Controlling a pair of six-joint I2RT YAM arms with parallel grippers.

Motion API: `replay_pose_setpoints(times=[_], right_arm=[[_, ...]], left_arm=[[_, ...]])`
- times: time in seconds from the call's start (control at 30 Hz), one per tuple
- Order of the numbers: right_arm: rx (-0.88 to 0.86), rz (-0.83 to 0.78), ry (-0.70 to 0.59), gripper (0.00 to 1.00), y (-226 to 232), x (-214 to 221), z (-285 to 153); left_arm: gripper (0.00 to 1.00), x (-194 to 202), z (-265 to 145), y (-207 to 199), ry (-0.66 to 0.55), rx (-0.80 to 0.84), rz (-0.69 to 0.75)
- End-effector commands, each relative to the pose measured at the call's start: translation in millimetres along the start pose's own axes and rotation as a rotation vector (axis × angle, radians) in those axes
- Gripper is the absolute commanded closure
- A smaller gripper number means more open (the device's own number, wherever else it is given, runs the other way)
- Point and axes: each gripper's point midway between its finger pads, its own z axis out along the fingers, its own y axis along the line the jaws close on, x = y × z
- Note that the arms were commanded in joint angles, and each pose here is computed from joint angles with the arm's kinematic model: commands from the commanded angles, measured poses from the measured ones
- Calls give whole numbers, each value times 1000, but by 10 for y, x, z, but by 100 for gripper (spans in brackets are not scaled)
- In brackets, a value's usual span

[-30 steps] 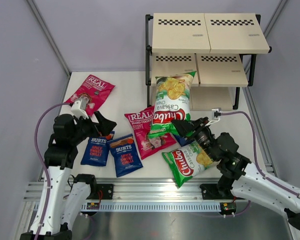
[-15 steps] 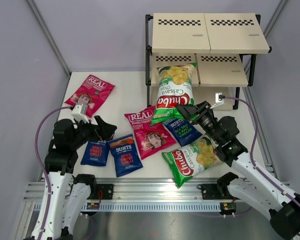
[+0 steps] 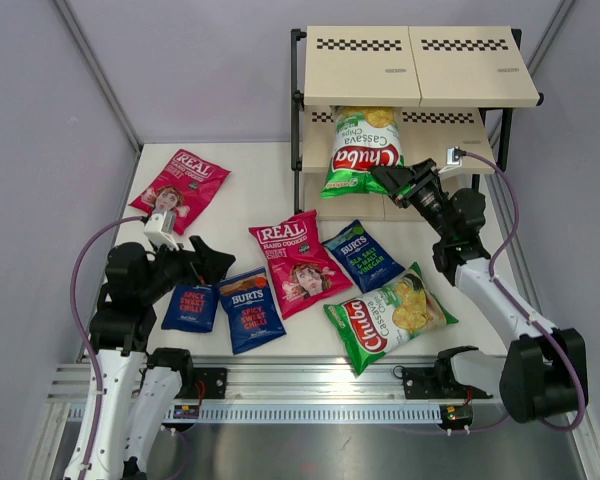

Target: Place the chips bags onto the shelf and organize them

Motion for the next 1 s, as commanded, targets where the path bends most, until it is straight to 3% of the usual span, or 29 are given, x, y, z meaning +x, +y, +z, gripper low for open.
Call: replay_pose_setpoints(times=[0.0, 0.6, 0.83, 0.97], right_arm=[[-172, -16, 27, 81, 372, -156, 113], [-79, -11, 41, 77, -429, -425, 874], [-52, -12, 37, 68, -566, -514, 1096], [19, -3, 16, 55, -638, -563, 1095]], left_arm=[[1, -87, -9, -98, -41, 53, 50], [1, -65, -38, -148, -52, 78, 59], [1, -78, -52, -139, -66, 70, 64], [1, -76, -56, -147, -67, 74, 64]])
